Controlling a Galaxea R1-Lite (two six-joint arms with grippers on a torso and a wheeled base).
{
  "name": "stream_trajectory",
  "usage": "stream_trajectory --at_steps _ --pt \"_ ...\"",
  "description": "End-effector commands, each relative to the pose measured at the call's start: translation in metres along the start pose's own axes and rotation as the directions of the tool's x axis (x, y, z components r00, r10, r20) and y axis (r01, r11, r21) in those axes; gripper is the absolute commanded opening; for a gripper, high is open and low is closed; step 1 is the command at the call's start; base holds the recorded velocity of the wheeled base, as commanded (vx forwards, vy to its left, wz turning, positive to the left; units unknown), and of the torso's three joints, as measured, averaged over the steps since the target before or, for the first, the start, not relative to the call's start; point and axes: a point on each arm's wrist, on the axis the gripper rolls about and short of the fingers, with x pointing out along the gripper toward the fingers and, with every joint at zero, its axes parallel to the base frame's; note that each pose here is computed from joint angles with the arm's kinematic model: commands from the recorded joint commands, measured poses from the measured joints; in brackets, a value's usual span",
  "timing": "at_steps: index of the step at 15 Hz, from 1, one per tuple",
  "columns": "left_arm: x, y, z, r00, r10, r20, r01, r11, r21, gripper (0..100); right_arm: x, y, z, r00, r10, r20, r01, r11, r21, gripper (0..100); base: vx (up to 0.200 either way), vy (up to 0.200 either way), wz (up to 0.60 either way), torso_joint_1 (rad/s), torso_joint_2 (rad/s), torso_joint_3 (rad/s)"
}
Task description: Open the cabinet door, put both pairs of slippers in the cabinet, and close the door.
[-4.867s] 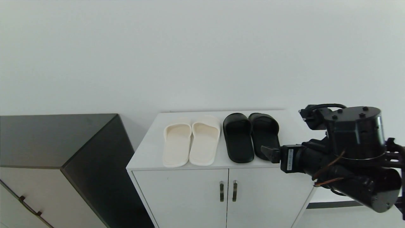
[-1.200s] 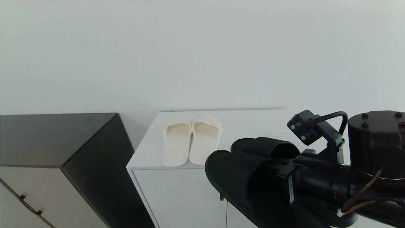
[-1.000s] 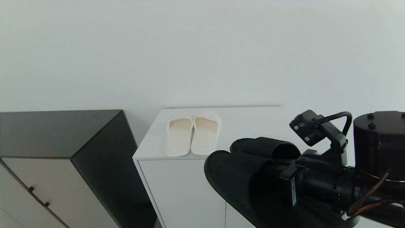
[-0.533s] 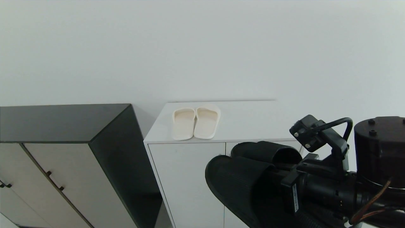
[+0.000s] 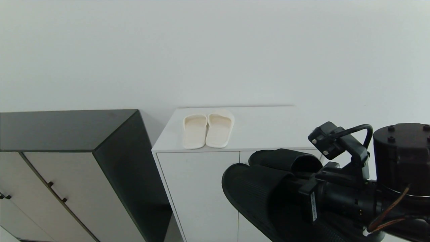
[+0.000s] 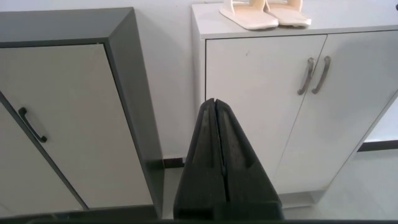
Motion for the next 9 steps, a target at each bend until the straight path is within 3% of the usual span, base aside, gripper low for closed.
stream_trajectory --at_steps 1,3,9 --pt "0.0000 0.0000 0.0000 1.000 0.000 0.000 0.000 1.000 -0.001 0 0.0008 -0.0002 -0.0034 1.000 0.001 -0.013 -0.001 1.000 -0.003 0 0.000 0.000 0.00 0.000 0.00 0.000" --pt "0.0000 0.0000 0.0000 1.000 0.001 0.000 -0.001 1.000 0.002 0 0.0019 -0.0001 -0.0069 1.000 0.001 -0.027 -0.001 1.000 -0.006 0 0.000 0.000 0.00 -0.107 0.25 0.144" --pt "0.0000 0.0000 0.0000 1.000 0.001 0.000 -0.001 1.000 -0.004 0 0.0010 -0.0004 -0.0104 0.999 0.000 -0.037 -0.001 1.000 -0.028 0 0.000 0.000 0.00 -0.214 0.53 0.298"
